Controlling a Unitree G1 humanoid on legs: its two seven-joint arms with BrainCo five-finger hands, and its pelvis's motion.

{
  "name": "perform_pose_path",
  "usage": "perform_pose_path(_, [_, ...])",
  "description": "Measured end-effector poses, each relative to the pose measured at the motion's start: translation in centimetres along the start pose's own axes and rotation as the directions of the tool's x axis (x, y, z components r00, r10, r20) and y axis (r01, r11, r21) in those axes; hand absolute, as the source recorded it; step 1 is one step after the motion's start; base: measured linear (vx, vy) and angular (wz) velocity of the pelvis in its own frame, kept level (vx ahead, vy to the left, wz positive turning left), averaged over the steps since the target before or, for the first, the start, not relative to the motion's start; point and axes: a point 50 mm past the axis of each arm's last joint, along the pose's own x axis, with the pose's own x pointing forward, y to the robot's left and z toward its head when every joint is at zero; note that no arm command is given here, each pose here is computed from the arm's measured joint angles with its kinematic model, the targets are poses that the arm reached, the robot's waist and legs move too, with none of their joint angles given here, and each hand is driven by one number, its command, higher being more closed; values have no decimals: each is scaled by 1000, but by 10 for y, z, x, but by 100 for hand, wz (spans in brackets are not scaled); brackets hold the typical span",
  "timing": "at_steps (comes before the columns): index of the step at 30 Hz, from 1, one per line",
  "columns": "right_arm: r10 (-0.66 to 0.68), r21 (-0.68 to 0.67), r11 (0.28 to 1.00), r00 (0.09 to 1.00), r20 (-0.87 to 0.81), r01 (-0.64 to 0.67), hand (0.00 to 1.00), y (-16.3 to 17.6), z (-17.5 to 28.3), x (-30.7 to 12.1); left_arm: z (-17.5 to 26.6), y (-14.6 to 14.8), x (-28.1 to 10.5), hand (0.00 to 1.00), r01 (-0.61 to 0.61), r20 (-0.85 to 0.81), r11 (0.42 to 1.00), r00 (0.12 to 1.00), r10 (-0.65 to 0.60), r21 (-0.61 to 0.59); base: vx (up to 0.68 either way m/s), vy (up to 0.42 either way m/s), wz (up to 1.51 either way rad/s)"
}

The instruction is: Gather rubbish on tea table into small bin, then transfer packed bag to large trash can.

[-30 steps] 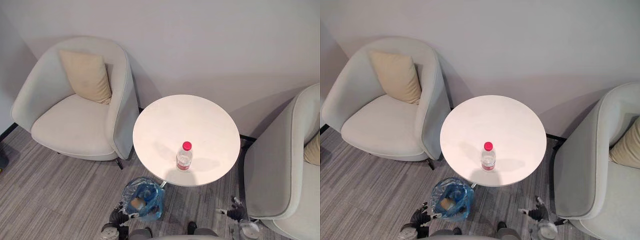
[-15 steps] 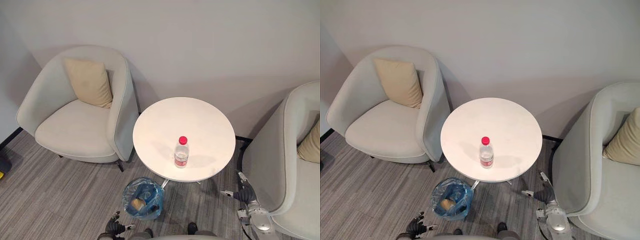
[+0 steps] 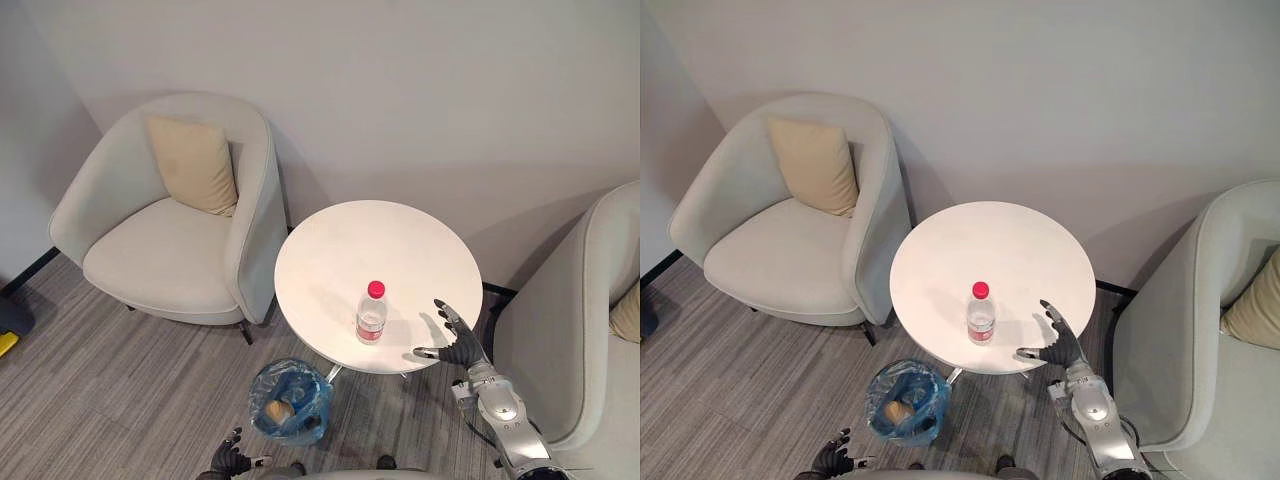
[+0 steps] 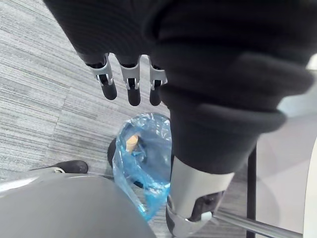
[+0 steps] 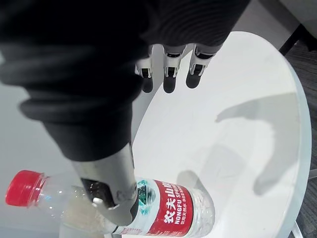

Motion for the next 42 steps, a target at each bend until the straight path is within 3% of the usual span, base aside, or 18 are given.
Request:
perform_pose_path(21, [100,-12,995,992,78,-99,0,22,26,32,2,-3,0,0,20,18,998,1000,-21,54,-10,-16,10])
perform_pose_path(33, [55,19,998,993,100,-57,0,17,38,50,15,-5,3,0,22,71,999,997,-26,50,0,-14,14])
perform_pose_path(34, [49,21,998,993,105,-51,100,17,41,53,16,-5,3,0,22,78,998,997,-26,50,-3,-14,17])
perform_pose_path(42, [50,27,998,988,149,-54,100,22,59,69,26,-6,5,0,16,118,999,993,-20,38,-7,-7,7])
